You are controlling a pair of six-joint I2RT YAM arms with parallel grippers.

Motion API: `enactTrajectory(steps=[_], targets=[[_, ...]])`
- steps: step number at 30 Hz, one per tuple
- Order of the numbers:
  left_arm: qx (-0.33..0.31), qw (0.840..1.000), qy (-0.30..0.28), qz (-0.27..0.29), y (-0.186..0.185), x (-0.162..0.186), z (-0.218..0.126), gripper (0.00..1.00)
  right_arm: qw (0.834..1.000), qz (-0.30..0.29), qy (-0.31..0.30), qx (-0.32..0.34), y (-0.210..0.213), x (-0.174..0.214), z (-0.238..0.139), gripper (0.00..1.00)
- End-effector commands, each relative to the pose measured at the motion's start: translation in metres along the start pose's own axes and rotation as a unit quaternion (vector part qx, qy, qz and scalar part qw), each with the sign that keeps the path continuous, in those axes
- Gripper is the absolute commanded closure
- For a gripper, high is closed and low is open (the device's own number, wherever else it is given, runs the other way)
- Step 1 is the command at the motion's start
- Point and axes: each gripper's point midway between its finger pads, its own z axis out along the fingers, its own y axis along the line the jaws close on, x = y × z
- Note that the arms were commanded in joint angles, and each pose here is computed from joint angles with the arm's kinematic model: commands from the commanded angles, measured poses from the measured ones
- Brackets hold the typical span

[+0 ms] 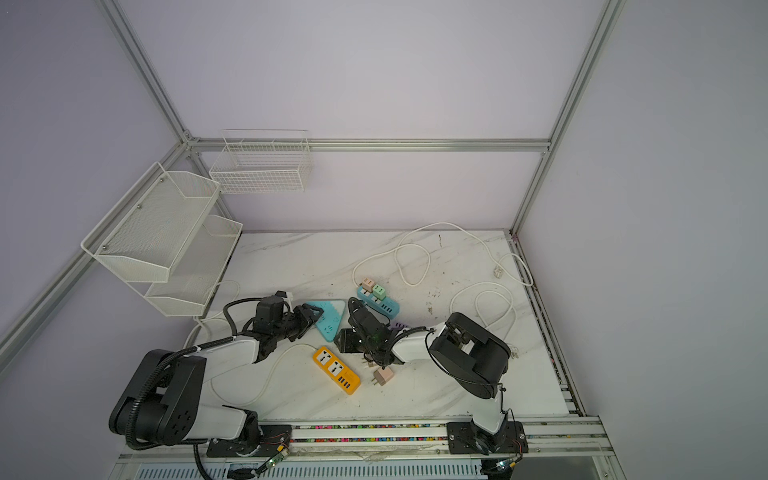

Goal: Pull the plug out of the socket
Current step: 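Set the pink adapter down with the right gripper while the left releases the strip, then move the right gripper to the green adapter on the long teal strip and close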

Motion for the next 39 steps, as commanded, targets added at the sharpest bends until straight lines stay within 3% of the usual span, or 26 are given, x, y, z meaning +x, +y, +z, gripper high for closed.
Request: enactTrajectory(steps=[1, 9, 16, 26, 39], targets=[[0.007, 0.999, -0.023, 0.024, -0.023, -0.026, -0.003, 0.37, 0.999, -0.011, -0.005, 0.029, -0.003, -0.003, -0.005, 0.47], [-0.036, 0.999, -0.024, 0.028, -0.012, -0.028, -0.01, 0.3, 0.997, -0.035, -0.024, 0.064, -0.005, -0.015, -0.029, 0.34], [-0.049, 0.997, -0.038, 0.038, -0.014, -0.032, -0.025, 0.28, 0.995, -0.067, -0.041, 0.056, 0.014, -0.031, -0.054, 0.3], [0.012, 0.999, -0.028, 0.039, -0.041, -0.021, -0.049, 0.24, 0.985, -0.145, -0.069, 0.07, 0.028, -0.067, -0.088, 0.3], [0.061, 0.997, -0.02, 0.053, -0.077, 0.02, -0.064, 0.24, 0.978, -0.158, -0.064, 0.116, -0.018, -0.116, -0.107, 0.29]])
